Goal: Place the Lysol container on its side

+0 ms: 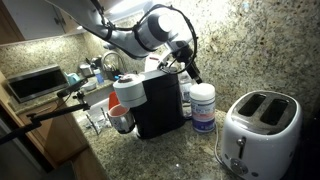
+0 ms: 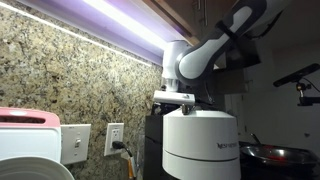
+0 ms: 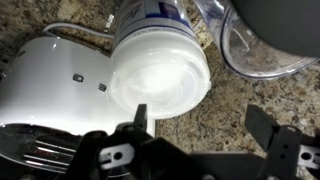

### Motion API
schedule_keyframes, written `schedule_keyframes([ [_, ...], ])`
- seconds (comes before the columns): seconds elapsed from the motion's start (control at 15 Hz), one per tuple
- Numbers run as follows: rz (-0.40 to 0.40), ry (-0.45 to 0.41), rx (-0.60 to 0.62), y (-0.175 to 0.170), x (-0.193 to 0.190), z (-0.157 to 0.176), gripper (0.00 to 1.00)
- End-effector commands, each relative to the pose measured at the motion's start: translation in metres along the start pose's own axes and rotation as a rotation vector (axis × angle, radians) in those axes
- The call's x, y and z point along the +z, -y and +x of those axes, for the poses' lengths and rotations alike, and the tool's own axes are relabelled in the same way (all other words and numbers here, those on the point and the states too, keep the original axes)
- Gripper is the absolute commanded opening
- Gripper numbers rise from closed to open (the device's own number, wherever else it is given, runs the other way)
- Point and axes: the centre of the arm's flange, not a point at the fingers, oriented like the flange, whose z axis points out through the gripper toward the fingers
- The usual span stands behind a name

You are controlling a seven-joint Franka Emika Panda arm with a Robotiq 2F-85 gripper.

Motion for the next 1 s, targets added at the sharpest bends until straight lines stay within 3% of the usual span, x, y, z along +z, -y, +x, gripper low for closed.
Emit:
schedule_keyframes([
  [0.0,-0.071,0.006,-0.004,0.013,0.006,-0.001,1.00],
  [0.93,-0.166,0.039,-0.004,0.015,0.039,0.003,1.00],
])
